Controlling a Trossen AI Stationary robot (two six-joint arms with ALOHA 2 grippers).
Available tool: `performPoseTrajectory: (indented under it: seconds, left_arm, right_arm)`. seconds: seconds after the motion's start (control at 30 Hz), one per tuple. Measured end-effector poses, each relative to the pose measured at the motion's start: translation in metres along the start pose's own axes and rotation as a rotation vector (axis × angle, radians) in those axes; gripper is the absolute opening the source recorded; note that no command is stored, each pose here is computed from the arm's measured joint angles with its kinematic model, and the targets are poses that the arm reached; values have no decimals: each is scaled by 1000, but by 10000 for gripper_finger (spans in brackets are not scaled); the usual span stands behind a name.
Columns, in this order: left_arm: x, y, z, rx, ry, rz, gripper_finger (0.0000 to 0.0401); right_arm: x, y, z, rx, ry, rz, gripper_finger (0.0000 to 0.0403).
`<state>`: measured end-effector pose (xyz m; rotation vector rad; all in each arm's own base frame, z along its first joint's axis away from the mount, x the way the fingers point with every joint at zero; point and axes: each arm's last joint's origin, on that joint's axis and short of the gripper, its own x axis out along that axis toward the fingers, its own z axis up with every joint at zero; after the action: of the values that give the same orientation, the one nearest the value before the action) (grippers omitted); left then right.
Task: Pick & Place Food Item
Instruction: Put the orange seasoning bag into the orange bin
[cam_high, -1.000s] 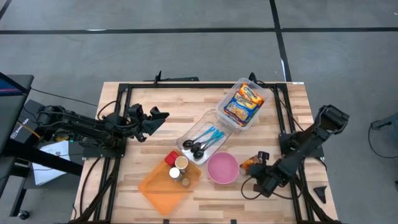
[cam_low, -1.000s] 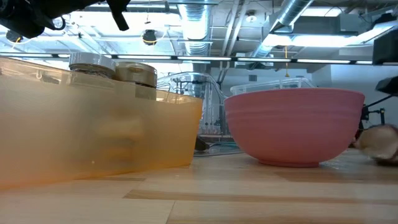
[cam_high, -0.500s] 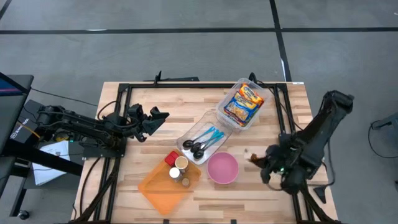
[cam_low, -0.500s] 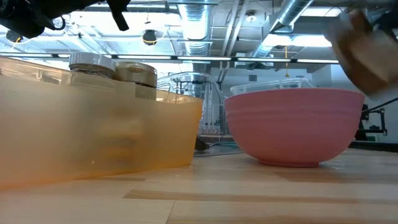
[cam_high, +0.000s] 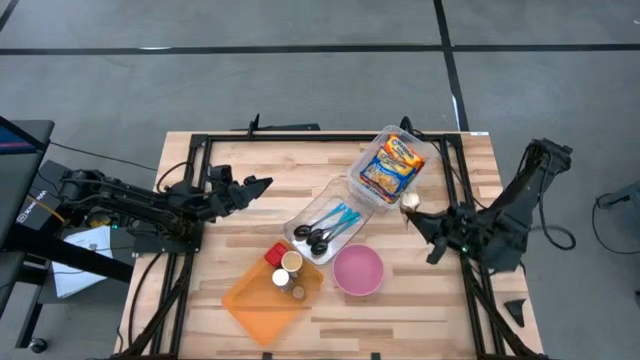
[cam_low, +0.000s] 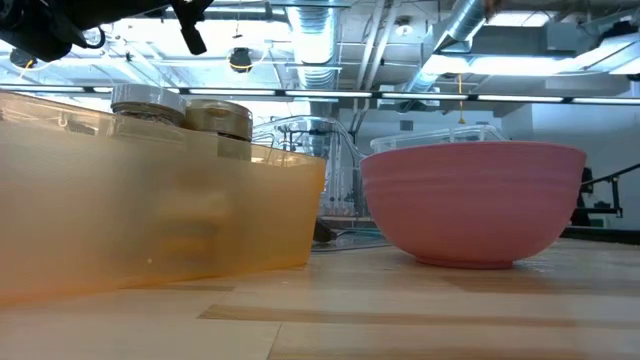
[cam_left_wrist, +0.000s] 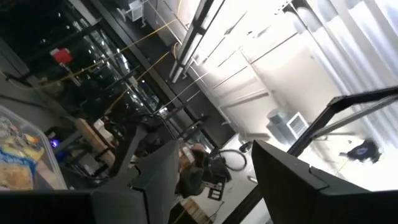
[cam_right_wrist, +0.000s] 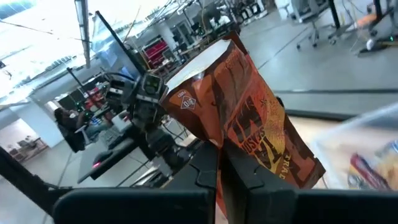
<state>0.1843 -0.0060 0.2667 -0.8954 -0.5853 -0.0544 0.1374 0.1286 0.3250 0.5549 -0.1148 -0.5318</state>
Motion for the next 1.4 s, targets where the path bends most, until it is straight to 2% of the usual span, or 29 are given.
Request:
performPoseTrajectory:
  seconds: [0.1, 0.17, 0.37, 0.57, 0.77, 1.03, 1.13, 1.4]
  left_arm:
    - [0, 0, 0, -43, 0, 0, 199]
    - [0, 0, 0, -50, -1, -1, 199]
    - [11, -12, 6, -54, -25, -48, 199]
    - [25, -25, 12, -39, -19, -121, 199]
    - [44, -27, 4, -32, 37, -151, 202]
    - [90, -39, -7, -28, 98, -285, 259]
    - [105, -44, -8, 16, 93, -323, 278]
    - [115, -57, -1, 67, 55, -378, 280]
  right_arm:
    - [14, 10, 11, -29, -5, 38, 0]
    - [26, 19, 19, -46, -25, 107, 0]
    - [67, 34, 39, -65, -244, 325, 0]
    - [112, 28, 35, -32, -330, 470, 0]
    - [150, 28, 32, 25, -450, 635, 0]
    - [200, 56, 44, 18, -478, 813, 0]
    - [211, 63, 50, 32, -488, 862, 0]
    - [218, 69, 49, 40, -461, 890, 0]
